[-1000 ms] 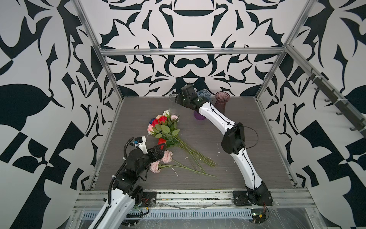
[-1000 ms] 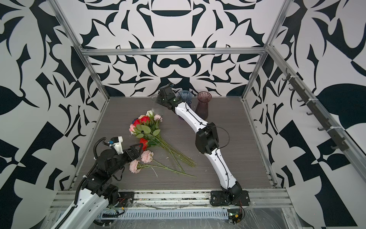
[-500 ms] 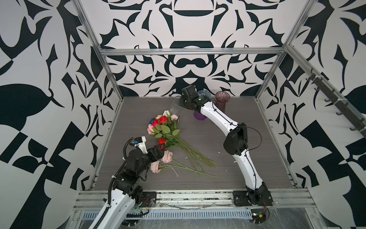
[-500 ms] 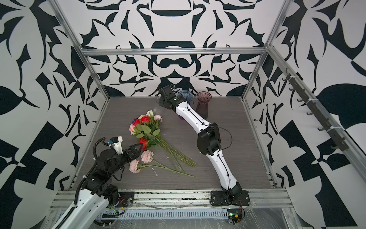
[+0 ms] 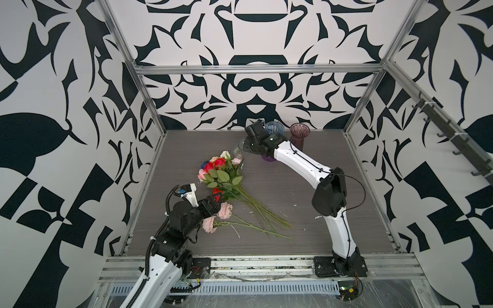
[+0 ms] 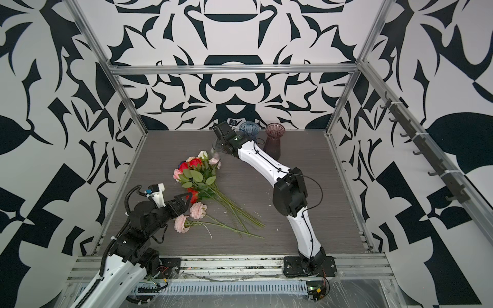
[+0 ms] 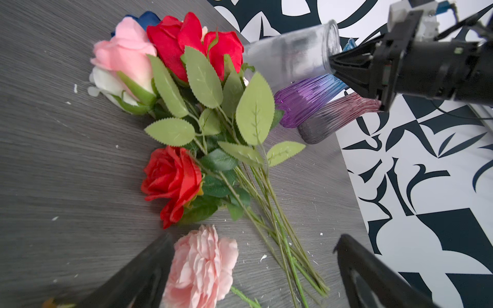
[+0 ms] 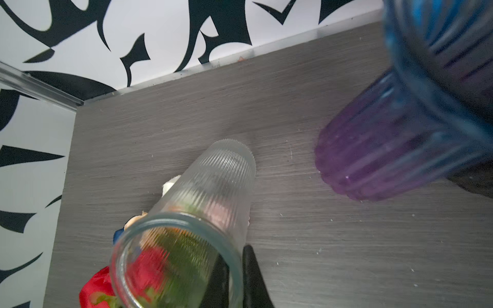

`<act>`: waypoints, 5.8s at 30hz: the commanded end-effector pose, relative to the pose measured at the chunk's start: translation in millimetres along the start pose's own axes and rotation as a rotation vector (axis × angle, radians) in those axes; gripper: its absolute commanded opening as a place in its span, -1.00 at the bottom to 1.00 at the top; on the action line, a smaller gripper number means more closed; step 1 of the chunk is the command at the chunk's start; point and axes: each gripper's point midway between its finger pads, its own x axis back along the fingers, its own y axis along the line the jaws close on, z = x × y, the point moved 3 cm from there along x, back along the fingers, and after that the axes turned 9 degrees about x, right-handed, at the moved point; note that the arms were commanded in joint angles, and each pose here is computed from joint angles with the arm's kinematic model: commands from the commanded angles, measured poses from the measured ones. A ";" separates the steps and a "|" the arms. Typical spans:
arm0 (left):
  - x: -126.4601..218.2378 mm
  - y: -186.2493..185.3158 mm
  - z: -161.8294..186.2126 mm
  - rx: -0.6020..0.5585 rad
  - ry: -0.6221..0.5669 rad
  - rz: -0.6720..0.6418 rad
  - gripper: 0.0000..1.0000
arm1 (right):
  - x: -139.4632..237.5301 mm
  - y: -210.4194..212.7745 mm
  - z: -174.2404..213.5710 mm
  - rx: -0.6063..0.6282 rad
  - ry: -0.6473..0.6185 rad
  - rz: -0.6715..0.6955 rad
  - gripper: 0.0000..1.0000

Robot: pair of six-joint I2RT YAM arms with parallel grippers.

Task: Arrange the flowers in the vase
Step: 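Carry the clear vase nearer the robot and stand it upright with the right gripper, then release the clear vase and grasp the pink-grey vase with the right gripper, then move the pink-grey vase toward the far corner and set it down, then release the pink-grey vase and grasp the blue-purple vase with the right gripper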

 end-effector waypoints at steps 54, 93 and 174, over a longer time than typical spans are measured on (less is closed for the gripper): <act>3.8 7.9 0.5 0.037 -0.014 -0.027 0.99 | 154.1 -76.6 92.3 0.166 0.378 -0.001 -0.39; -2.4 5.8 -1.5 0.035 0.003 -0.019 0.99 | 57.7 -254.5 -103.4 -0.307 0.204 0.042 -0.63; 2.1 6.6 -1.6 0.044 -0.007 -0.006 0.99 | 27.4 -140.9 -114.3 -0.236 0.153 -0.353 -0.29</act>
